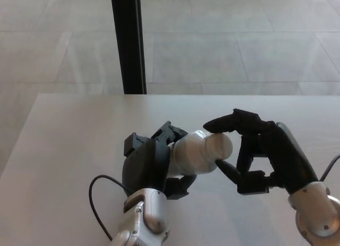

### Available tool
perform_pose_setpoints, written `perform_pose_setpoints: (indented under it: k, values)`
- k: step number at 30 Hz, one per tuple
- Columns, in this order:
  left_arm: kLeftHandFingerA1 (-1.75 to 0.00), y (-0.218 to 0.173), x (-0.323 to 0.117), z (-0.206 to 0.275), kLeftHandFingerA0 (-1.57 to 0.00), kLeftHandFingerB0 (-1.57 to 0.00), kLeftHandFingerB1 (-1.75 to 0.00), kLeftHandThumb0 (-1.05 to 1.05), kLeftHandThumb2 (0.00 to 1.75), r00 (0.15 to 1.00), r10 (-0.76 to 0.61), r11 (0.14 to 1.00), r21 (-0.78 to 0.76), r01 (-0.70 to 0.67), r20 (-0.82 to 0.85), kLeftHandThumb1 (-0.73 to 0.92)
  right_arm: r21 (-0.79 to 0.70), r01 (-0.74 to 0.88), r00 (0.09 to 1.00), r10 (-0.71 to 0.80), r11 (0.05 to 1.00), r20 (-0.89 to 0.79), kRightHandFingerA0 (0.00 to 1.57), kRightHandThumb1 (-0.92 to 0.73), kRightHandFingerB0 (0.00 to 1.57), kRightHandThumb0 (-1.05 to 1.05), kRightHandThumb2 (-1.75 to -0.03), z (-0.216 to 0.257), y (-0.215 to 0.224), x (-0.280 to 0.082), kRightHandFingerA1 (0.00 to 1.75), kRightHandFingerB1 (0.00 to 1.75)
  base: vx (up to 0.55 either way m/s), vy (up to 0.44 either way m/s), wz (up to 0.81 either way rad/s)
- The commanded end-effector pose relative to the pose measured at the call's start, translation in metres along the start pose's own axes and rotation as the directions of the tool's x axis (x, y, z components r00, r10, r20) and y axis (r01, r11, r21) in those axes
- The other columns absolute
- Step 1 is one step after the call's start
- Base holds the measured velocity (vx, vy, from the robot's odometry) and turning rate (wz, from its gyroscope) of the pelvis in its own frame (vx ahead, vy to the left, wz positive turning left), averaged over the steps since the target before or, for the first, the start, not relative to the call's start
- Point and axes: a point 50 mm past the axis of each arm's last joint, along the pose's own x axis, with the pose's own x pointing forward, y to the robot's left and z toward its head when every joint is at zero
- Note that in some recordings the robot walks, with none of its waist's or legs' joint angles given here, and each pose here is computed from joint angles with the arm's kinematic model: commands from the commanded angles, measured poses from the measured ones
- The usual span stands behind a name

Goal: The robot uses its left hand to to lift the bottle kept on the middle of the desk and tilts it towards its right hand. It then uses its right hand to rotate its cap to open it and places the bottle and cap back on the desk

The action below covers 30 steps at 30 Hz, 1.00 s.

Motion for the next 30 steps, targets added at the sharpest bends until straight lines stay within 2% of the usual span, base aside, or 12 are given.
perform_pose_setpoints:
  k: [1,3,7,8,13,17,20,22,23,24,25,30]
  values:
    - [-1.65,0.002,0.000,-0.011,-0.76,-0.72,-1.21,0.07,0.88,0.999,0.007,0.999,0.034,-0.006,-0.042,0.68,-0.088,-0.049,0.997,0.054,0.995,0.049,0.96,-0.51,0.94,-0.14,-0.99,0.000,-0.003,-0.005,1.67,0.91,0.00,0.000,0.00]
    - [-1.65,0.003,0.000,-0.014,-0.78,-0.74,-1.13,0.08,0.90,0.999,0.002,0.999,0.043,0.000,-0.044,0.68,-0.107,-0.051,0.998,0.056,0.993,0.042,0.95,-0.52,0.94,-0.13,-0.97,-0.004,-0.007,-0.008,1.70,0.91,0.00,0.000,0.00]
    - [-1.75,0.002,-0.001,-0.015,-0.77,-0.69,-1.46,0.07,0.92,0.999,0.004,1.000,0.028,-0.003,-0.048,0.69,-0.109,-0.031,0.998,0.036,0.994,0.044,0.94,-0.53,0.95,-0.12,-0.99,-0.007,-0.011,-0.008,1.70,0.93,0.00,0.000,0.00]
    - [-1.75,0.001,-0.001,-0.014,-0.77,-0.69,-1.32,0.07,0.83,0.999,0.008,0.999,0.035,-0.006,-0.049,0.71,-0.109,-0.029,0.998,0.035,0.994,0.049,0.94,-0.53,0.94,-0.12,-0.98,-0.007,-0.012,-0.008,1.68,0.92,0.00,0.000,0.00]
    - [-1.75,0.000,-0.001,-0.013,-0.76,-0.67,-1.42,0.06,0.81,0.999,-0.002,1.000,0.023,0.003,-0.054,0.74,-0.138,-0.034,0.993,0.049,0.990,0.106,0.94,-0.54,0.94,-0.13,-0.96,-0.005,-0.009,-0.009,1.65,0.89,0.00,0.000,0.00]
    - [-1.71,-0.001,-0.001,-0.012,-0.72,-0.66,-1.38,0.04,0.83,0.999,0.000,1.000,0.016,0.001,-0.054,0.71,-0.178,-0.023,0.983,0.055,0.984,0.177,0.97,-0.54,0.95,-0.14,-0.98,-0.003,-0.005,-0.011,1.55,0.90,0.00,0.000,0.00]
    - [-1.50,0.000,-0.001,-0.013,-0.74,-0.73,-1.02,0.06,0.76,0.998,-0.008,0.999,0.043,0.011,-0.054,0.72,-0.190,-0.007,0.979,0.045,0.982,0.199,0.93,-0.54,0.92,-0.15,-0.98,-0.002,-0.003,-0.011,1.60,0.95,0.00,0.000,0.00]
    - [-1.40,0.001,-0.001,-0.014,-0.84,-0.74,-1.02,0.09,0.73,0.998,-0.008,0.999,0.046,0.010,-0.059,0.73,-0.197,0.010,0.977,0.032,0.980,0.210,0.93,-0.54,0.91,-0.14,-0.97,-0.001,-0.005,-0.011,1.63,0.95,0.00,0.000,0.00]
    - [-1.61,0.001,-0.002,-0.015,-0.74,-0.72,-1.17,0.13,0.83,0.998,-0.007,0.999,0.044,0.010,-0.065,0.71,-0.196,0.023,0.975,0.021,0.980,0.219,0.92,-0.54,0.91,-0.11,-0.95,-0.001,-0.008,-0.011,1.65,0.96,0.00,0.000,0.00]
    - [-1.62,0.001,-0.004,-0.017,-1.02,-0.78,-1.32,0.14,0.90,0.997,-0.010,1.000,0.021,0.012,-0.070,0.70,-0.193,0.038,0.978,0.003,0.981,0.207,0.93,-0.57,0.91,-0.15,-0.89,-0.005,-0.015,-0.012,1.64,0.93,0.00,0.000,0.00]
    - [-1.75,0.001,-0.005,-0.019,-0.75,-0.66,-1.47,0.15,0.93,0.998,-0.006,1.000,0.014,0.007,-0.070,0.72,-0.195,0.048,0.980,-0.008,0.980,0.199,0.92,-0.57,0.91,-0.14,-0.88,-0.008,-0.023,-0.014,1.65,0.91,0.00,0.000,0.00]
    - [-1.75,0.005,-0.008,-0.025,-0.77,-0.70,-1.47,0.12,0.97,0.998,0.007,1.000,0.021,-0.006,-0.069,0.72,-0.207,0.114,0.982,-0.078,0.972,0.172,0.93,-0.54,0.93,-0.12,-0.95,-0.019,-0.044,-0.019,1.62,0.91,0.00,0.000,0.00]
